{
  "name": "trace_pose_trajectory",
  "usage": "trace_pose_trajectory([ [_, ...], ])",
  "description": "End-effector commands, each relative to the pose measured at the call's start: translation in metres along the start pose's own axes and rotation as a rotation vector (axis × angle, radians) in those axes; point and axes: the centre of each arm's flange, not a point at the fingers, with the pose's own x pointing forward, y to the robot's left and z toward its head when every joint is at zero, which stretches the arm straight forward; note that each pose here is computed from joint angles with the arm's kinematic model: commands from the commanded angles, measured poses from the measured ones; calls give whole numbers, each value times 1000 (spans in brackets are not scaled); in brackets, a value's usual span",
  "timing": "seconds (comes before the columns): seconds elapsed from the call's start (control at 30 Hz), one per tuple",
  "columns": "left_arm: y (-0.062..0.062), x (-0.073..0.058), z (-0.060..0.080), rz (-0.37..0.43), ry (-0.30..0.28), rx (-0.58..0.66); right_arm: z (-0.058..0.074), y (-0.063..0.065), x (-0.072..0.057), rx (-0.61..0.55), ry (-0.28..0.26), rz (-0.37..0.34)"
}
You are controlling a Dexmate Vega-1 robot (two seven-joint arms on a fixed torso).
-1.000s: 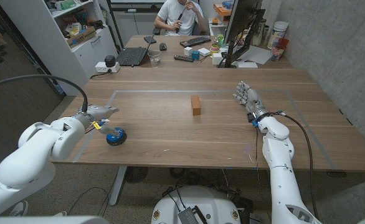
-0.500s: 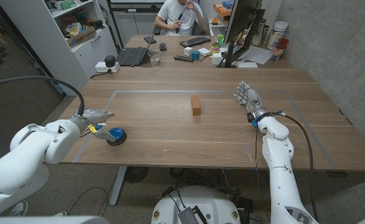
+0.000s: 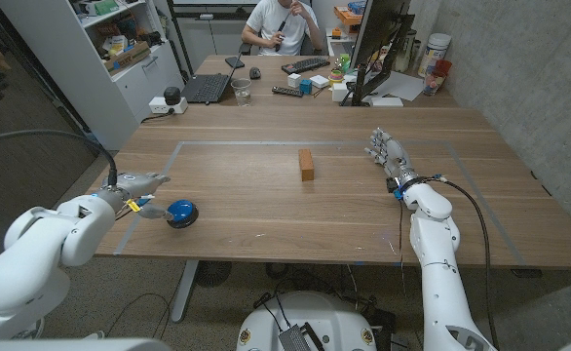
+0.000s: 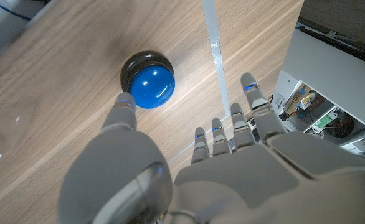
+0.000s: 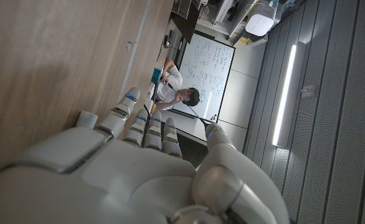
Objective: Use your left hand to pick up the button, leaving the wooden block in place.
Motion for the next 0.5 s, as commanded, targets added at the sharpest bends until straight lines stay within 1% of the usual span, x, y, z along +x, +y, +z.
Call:
trace_pose_trajectory([
  [0.03,-11,15,-2,-22,-17,-95,0,-3,-3,-5,-1,4],
  [0.07,-9,16,-2,-29,-30,-111,0,-4,-3,-4,-2,6],
  [0.13,-7,20,2,-31,-27,-74,-1,-5,-3,-1,-2,3],
  [0.2,-4,23,6,-53,-31,-67,-2,-6,-3,5,-2,-1],
  [0.23,-4,24,9,-45,-39,-58,-3,-7,-4,6,-1,-1],
  [0.33,-3,28,11,-69,-52,-88,-6,-8,-4,12,4,-7],
  [0.37,-3,28,12,-65,-56,-82,-7,-8,-4,12,6,-3],
  [0.4,-3,29,14,-63,-52,-65,-7,-9,-5,11,6,-5],
  [0.5,-3,31,14,-70,-57,-83,-8,-10,-5,10,7,-8],
])
